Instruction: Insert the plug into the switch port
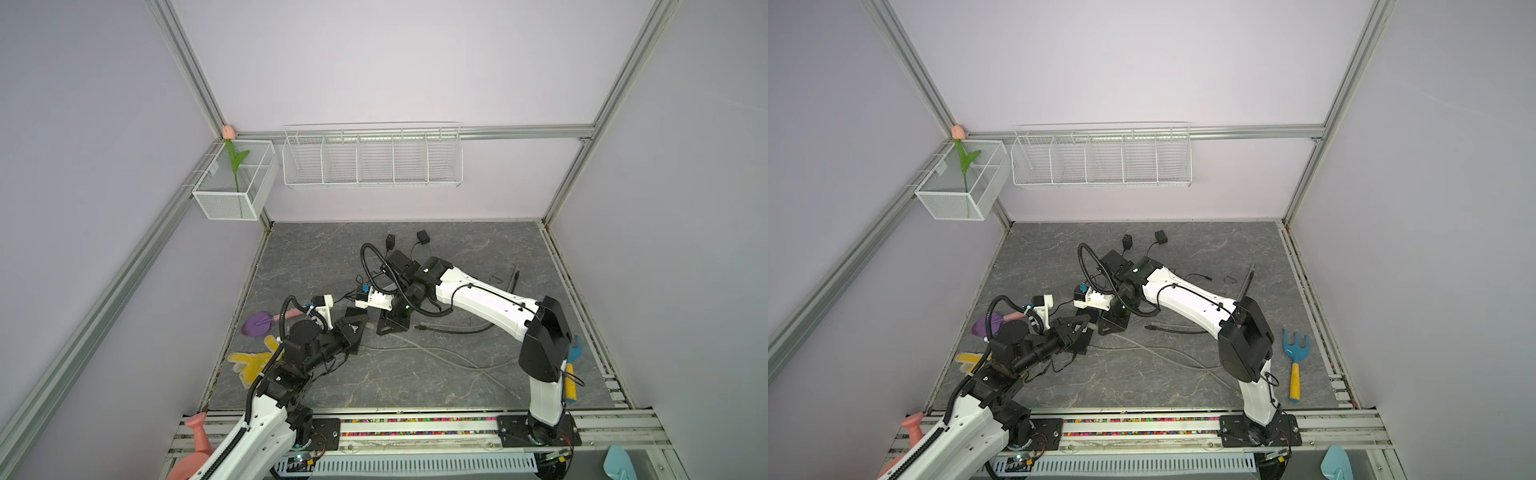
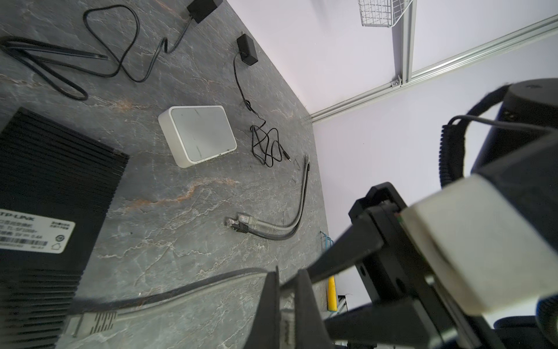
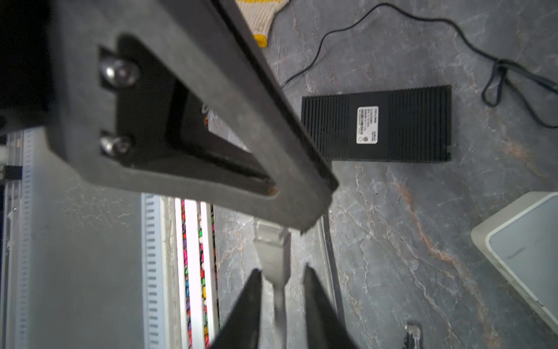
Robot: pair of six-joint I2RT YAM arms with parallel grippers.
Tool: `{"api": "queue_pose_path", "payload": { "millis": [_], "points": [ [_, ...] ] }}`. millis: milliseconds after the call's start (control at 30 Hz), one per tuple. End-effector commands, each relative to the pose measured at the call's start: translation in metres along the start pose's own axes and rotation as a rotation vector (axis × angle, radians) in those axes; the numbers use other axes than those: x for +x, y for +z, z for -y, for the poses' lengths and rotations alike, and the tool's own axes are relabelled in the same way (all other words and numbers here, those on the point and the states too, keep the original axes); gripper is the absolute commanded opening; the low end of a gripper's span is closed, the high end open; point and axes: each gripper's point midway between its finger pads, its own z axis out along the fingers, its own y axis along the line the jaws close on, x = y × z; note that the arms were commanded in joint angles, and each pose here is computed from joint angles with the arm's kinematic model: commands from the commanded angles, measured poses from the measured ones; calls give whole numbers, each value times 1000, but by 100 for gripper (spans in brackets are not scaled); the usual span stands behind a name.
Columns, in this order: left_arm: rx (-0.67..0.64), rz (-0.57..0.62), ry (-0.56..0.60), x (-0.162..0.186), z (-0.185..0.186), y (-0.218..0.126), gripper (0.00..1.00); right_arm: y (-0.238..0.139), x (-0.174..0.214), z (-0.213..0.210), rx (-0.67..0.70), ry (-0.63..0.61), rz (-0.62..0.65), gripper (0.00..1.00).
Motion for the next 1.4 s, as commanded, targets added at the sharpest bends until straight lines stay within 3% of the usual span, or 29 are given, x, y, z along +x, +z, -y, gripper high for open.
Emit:
{"api": "queue_pose_path", "payload": {
  "millis": [0,133,233,867,1067,1267,1367],
  "points": [
    [3,13,-12,0,-1,-2,0,-22,-13,1,99,-46,93,47],
    [-2,29,-13,-2,-1,-5,0,-33,-9,9,260,-94,181,53],
    [-5,33,-16,-3,-1,-4,0,-36,-3,9,305,-117,209,54],
    [-21,58,-30,-8,-3,-6,0,-7,-2,0,287,-143,161,53],
    [-18,59,-30,-8,-2,-6,0,-3,-5,4,307,-141,157,48],
    [-15,60,-33,-7,-2,-7,0,-3,-8,7,331,-145,163,31],
    [-14,62,-35,-7,-2,-7,0,-2,-9,5,323,-147,166,30]
  ]
}}
